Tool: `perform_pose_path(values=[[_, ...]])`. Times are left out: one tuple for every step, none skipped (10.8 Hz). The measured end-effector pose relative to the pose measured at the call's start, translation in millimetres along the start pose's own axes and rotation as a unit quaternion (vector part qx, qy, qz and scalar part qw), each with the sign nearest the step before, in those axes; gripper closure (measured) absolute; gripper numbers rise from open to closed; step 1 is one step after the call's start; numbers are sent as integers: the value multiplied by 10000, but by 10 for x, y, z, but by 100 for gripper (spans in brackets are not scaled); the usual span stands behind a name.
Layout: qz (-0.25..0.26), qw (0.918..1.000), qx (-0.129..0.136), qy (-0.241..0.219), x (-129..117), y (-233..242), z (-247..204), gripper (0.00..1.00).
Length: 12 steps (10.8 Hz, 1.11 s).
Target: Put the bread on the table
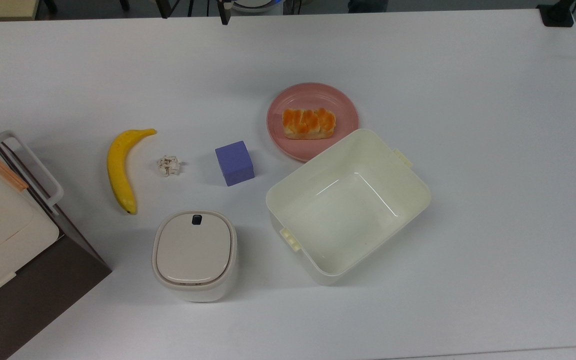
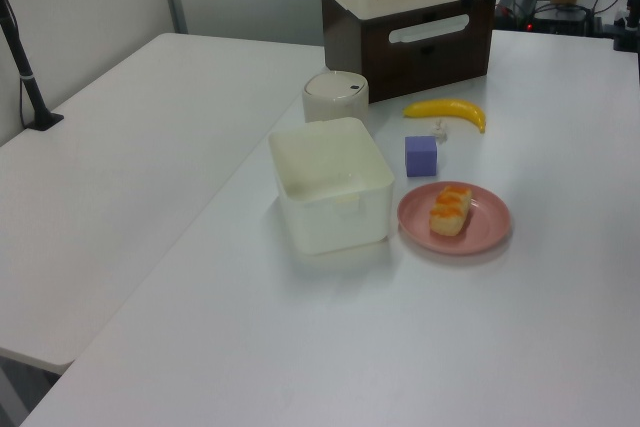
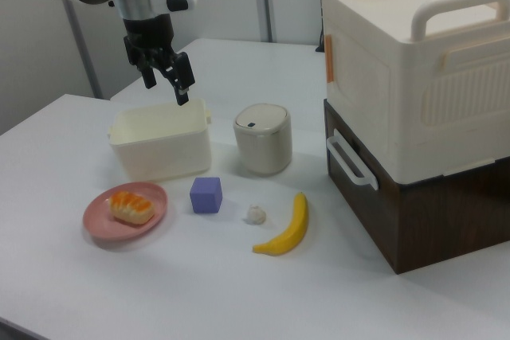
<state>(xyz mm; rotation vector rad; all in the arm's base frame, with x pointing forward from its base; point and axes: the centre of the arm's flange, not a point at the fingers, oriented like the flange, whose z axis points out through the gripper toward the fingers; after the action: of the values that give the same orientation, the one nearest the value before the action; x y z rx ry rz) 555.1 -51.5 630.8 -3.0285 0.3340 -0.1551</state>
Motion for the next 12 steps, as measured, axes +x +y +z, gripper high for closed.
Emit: perform_pose_path(values=[[5, 10000, 0, 0, 1, 5, 0, 0], [11, 10000, -1, 1, 2, 13, -1, 0], [18, 10000, -2, 2, 3, 20, -2, 0], [21, 10000, -3, -5, 2, 24, -1, 0], [23, 10000, -7, -48, -7, 26, 7, 0], [23, 9999, -15, -124, -24, 29, 20, 0], [24, 9999, -19, -160, -32, 30, 25, 0], [25, 9999, -20, -167, -33, 32, 27, 0], [28, 9999, -20, -169, -33, 35, 27, 0], [30, 9998, -20, -170, -33, 37, 27, 0], [35, 9998, -21, -169, -32, 43, 26, 0], [50, 9998, -22, -167, -30, 59, 24, 0]])
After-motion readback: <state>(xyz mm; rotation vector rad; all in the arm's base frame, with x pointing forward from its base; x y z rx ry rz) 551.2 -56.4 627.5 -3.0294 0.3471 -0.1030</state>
